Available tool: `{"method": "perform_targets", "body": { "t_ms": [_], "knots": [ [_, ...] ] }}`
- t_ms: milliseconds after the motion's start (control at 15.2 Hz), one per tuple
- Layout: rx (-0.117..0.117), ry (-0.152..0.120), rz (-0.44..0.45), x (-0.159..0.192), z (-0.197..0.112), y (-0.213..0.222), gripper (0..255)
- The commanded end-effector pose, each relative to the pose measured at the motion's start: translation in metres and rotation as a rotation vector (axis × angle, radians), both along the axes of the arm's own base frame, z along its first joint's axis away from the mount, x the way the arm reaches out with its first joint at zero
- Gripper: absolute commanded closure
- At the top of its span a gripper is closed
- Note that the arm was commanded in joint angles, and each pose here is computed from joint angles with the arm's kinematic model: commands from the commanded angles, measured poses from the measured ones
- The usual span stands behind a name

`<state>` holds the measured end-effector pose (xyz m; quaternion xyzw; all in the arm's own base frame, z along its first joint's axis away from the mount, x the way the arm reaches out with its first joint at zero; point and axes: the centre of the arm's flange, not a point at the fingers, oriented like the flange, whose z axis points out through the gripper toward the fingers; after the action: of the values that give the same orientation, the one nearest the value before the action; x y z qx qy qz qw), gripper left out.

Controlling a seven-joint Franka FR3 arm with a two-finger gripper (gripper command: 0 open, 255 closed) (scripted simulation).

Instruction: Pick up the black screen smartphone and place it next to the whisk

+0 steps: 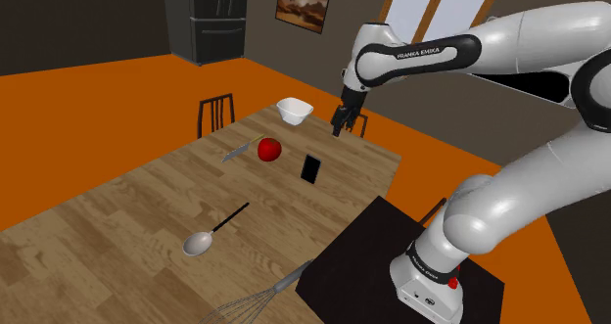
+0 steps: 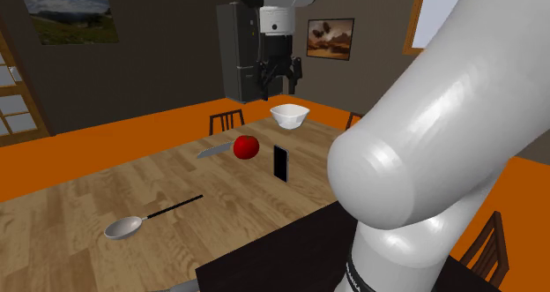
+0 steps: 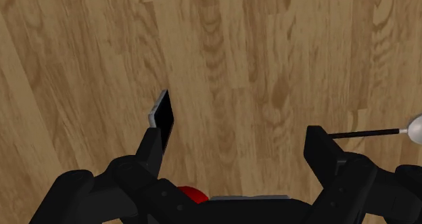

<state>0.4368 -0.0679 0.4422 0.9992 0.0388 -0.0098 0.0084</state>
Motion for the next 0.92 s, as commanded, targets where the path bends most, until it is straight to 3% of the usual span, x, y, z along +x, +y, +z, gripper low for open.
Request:
{"method": "perform_targets", "body": {
  "t_ms": [0, 858],
  "knots": [
    [-0.002, 0.011, 0.014, 0.015, -0.022, -0.011, 0],
    [-0.013, 0.092, 0.097, 0.104, -0.165, -0.067, 0]
  ]
}}
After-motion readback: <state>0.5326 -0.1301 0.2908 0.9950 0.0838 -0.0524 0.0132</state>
